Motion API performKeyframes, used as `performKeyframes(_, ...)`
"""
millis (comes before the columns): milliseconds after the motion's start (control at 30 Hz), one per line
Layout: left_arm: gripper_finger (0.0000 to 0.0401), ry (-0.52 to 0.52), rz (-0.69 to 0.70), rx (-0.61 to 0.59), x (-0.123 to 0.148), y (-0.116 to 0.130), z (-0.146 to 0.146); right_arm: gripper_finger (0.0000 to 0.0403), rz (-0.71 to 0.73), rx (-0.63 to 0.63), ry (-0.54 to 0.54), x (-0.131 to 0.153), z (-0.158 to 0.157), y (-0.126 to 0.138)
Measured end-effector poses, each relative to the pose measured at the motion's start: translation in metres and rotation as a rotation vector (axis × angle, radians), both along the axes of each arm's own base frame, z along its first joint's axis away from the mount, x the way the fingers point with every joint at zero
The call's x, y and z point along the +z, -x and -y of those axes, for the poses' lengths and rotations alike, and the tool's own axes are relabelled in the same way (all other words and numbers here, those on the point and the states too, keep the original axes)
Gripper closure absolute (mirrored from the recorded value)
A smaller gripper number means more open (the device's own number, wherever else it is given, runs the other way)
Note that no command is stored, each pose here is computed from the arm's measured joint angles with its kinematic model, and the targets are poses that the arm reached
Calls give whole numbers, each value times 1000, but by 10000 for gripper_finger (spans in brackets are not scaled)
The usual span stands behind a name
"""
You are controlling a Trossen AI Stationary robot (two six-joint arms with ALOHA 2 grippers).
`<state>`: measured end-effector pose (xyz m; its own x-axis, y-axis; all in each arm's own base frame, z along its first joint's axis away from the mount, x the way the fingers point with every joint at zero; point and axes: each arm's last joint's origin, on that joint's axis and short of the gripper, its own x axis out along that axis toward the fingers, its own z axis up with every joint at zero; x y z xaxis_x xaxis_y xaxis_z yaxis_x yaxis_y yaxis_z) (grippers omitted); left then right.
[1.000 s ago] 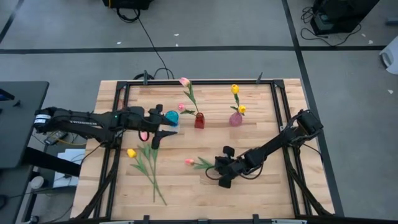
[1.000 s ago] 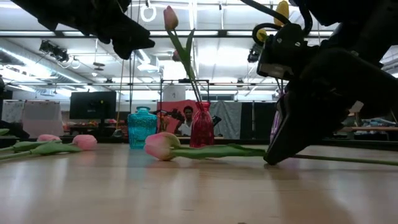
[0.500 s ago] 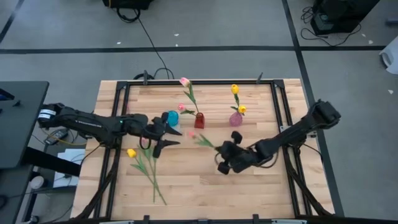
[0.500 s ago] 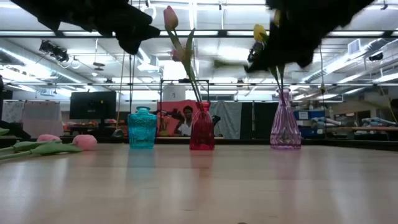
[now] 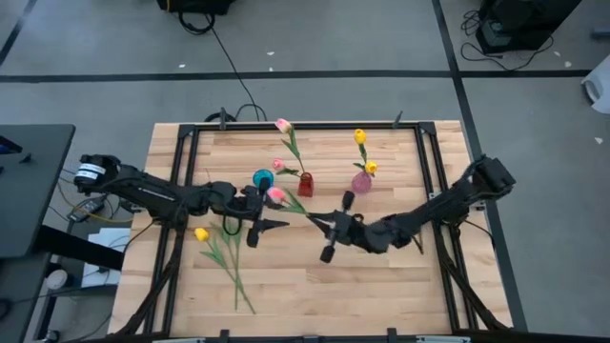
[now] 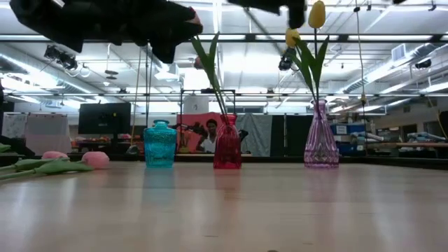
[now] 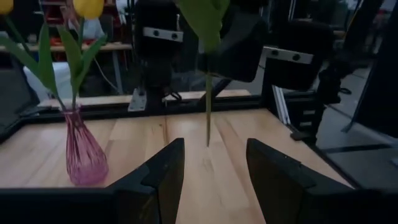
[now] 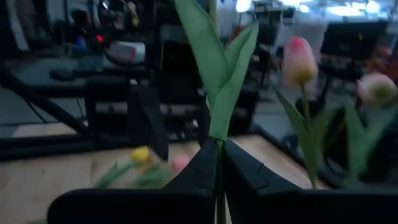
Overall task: Sort flowers into vase by color
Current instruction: Put the pink flower into red vase
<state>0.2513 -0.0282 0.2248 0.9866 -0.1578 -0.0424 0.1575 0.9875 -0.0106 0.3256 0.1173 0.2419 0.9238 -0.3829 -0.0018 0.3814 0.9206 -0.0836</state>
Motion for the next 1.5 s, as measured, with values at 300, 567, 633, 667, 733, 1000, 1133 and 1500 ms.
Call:
performKeyframes(300, 223, 6, 33, 29, 0, -3, -1, 375, 241, 118, 10, -11, 23, -26)
performKeyframes(567, 224, 30, 71, 77, -1, -8, -2, 375, 360, 178, 37, -23, 36, -36)
performKeyframes(633, 224, 37, 85, 86, -4, -11, -2, 375, 380, 177, 35, -25, 38, -37)
performKeyframes(667, 224, 40, 93, 86, -6, -13, -1, 375, 389, 175, 35, -25, 38, -38)
performKeyframes(733, 224, 51, 97, 85, -10, -17, -1, 375, 390, 175, 43, -25, 37, -38)
performKeyframes(1000, 225, 73, 154, 107, -18, -26, -2, 375, 400, 173, 57, -24, 37, -37)
performKeyframes(1133, 233, 75, 150, 102, -21, -32, -3, 375, 396, 173, 61, -24, 37, -37)
performKeyframes(1500, 348, 45, 120, 76, -21, -42, -4, 375, 377, 145, 90, -24, 33, -36)
